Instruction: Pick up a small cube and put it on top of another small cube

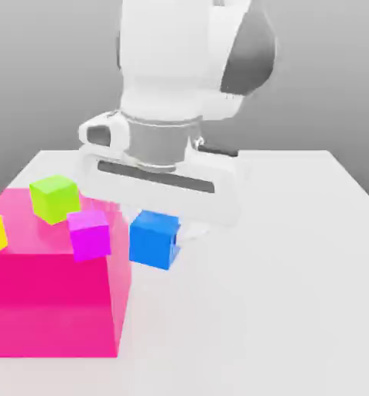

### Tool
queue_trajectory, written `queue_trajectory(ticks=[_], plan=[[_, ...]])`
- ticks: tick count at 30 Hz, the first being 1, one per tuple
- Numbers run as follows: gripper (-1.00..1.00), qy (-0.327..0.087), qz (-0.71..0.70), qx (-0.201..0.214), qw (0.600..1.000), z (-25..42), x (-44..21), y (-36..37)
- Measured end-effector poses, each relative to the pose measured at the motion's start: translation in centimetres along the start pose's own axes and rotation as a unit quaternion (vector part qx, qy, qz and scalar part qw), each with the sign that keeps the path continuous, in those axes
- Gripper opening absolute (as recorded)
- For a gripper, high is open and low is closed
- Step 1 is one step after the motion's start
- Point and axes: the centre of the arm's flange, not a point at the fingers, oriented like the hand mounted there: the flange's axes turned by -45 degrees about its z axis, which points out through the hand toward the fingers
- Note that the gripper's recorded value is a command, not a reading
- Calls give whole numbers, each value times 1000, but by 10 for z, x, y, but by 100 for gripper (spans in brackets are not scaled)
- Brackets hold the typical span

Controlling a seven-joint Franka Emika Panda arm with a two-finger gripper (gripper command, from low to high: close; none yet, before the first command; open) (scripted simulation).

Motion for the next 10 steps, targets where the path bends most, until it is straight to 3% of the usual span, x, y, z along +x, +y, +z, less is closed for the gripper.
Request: queue_trajectory(ticks=[2, 6, 7, 10], plan=[[-100, -3, 21, 14, 1000, -29, -4, 40], [-100, -5, 31, 21, 999, 7, -7, 56], [100, -5, 31, 22, 999, 17, -7, 56], [100, -5, 31, 22, 999, 17, -7, 56]])
